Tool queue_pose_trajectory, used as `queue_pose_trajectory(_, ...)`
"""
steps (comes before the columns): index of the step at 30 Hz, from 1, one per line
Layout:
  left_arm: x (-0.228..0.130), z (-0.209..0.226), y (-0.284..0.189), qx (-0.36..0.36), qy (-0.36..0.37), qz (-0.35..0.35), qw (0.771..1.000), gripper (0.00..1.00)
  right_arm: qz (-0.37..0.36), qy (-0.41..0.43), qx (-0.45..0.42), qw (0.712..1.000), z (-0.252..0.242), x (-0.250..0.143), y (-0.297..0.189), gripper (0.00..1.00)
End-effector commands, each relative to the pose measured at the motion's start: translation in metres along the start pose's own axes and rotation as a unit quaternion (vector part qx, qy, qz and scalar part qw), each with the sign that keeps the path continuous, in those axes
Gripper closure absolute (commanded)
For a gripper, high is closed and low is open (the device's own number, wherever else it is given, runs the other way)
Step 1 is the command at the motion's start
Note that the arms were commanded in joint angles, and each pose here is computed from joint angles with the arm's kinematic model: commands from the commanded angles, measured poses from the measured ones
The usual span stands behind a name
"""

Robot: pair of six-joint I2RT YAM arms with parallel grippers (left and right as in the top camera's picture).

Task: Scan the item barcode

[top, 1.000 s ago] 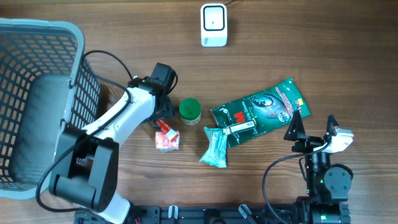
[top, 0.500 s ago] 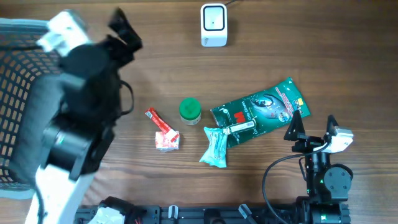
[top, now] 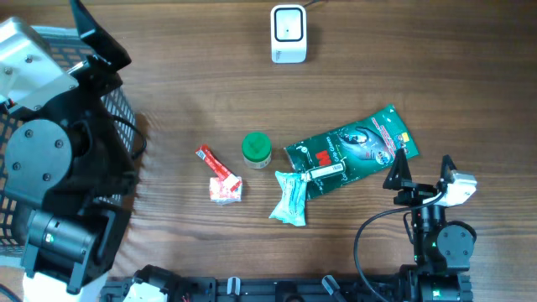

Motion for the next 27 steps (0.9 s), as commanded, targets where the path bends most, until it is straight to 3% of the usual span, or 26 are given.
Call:
queue_pose_trajectory(1,0.018,0.012,-0.011,0.005,-0.001,-0.018,1.0,0.0,-0.004,-0.008,0.006,1.0,0.002,0.001,0.0,0.0)
queue_pose_trajectory(6,0.054,0.035,-0.046,-0.028,-0.065,-0.042,0.997,0.0,-0.005,0.005,0.018,1.0,0.005,0.001,0.0,0.0)
queue_pose_trajectory(10,0.079,0.055,-0.08,-0.08,-0.112,-0.052,0.989,0.0,0.01,0.15,0.1,0.984,0.027,0.001,-0.003,0.0)
queue_pose_trajectory(13,0.101,0.078,-0.108,-0.096,-0.142,-0.081,0.982,0.0,0.042,0.299,0.178,0.937,0.047,0.005,-0.009,0.0)
queue_pose_trajectory(14,0.109,0.089,-0.12,-0.103,-0.158,-0.094,0.978,0.0,0.063,0.365,0.2,0.907,0.054,0.006,-0.012,0.0)
queue_pose_trajectory(16,0.118,0.103,-0.138,-0.122,-0.193,-0.105,0.968,0.0,0.072,0.42,0.19,0.884,0.053,0.006,-0.011,0.0)
queue_pose_trajectory(18,0.127,0.117,-0.161,-0.161,-0.231,-0.112,0.953,0.0,0.099,0.499,0.204,0.837,0.058,0.007,-0.014,0.0)
queue_pose_trajectory(21,0.135,0.13,-0.18,-0.183,-0.243,-0.127,0.944,0.0,0.081,0.42,0.271,0.862,0.071,0.018,-0.022,0.0)
queue_pose_trajectory(27,0.148,0.163,-0.217,-0.179,-0.265,-0.18,0.93,0.0,0.1,0.372,0.31,0.869,0.081,0.029,-0.029,0.01)
Point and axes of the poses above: each gripper's point midway between its finger pads, its own y axis out along the fingers, its own z axis along the line the jaws close on, x = y × z, the point moved 4 cm from there along -y, back along the fingers, and after that the axes turned 14 degrees about -y, right-handed, at the moved point
